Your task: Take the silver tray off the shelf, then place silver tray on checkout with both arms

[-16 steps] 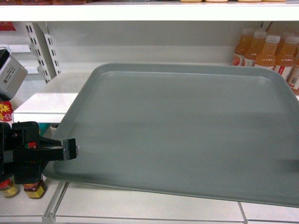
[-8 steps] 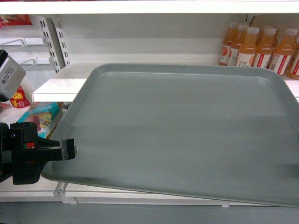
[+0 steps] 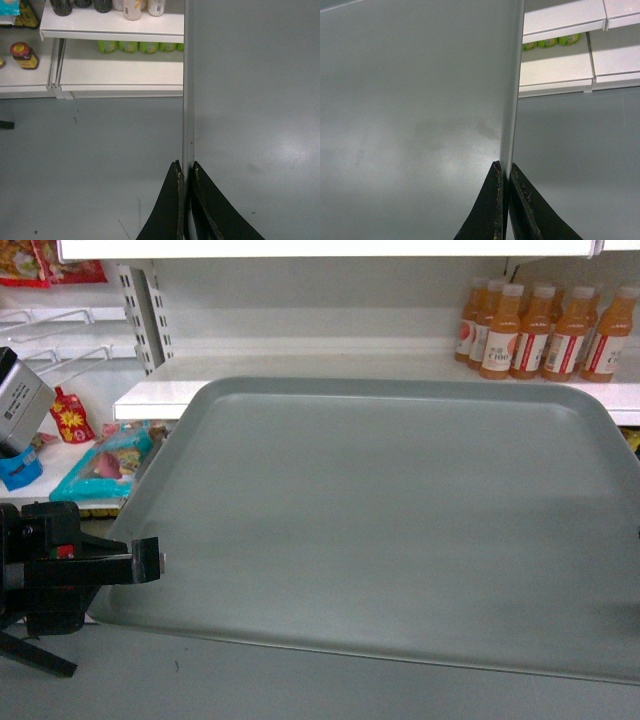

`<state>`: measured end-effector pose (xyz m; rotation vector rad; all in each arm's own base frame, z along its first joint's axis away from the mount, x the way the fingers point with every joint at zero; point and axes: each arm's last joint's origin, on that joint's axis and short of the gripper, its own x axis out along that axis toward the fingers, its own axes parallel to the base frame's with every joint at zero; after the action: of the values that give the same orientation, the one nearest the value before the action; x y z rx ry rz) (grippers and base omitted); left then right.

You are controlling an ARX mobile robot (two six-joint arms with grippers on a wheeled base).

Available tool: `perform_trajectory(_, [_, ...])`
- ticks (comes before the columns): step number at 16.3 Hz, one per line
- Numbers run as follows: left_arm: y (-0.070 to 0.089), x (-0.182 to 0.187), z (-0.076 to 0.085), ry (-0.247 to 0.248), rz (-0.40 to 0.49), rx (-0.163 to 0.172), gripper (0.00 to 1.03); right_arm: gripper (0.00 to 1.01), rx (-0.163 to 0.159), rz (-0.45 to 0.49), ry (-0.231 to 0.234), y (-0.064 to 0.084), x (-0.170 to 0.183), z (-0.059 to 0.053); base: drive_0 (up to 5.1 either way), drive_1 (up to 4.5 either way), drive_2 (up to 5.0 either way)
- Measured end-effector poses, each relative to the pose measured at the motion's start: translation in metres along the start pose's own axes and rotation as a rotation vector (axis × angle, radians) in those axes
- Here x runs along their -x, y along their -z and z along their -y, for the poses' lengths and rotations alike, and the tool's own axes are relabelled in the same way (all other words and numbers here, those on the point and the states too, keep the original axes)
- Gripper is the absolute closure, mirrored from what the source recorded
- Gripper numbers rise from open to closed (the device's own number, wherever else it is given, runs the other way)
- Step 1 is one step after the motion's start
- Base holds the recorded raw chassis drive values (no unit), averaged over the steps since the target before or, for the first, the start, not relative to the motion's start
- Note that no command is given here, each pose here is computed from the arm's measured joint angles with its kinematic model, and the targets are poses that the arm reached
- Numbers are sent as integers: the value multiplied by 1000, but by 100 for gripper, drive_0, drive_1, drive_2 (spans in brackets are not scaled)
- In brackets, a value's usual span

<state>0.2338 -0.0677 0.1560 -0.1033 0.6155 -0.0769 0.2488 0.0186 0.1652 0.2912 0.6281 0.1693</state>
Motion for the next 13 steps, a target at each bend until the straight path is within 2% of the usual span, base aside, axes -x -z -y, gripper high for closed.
perform_trajectory(13, [0, 0, 0, 0, -1, 0, 100, 99, 0, -1, 0, 0, 0, 0, 6, -412, 424])
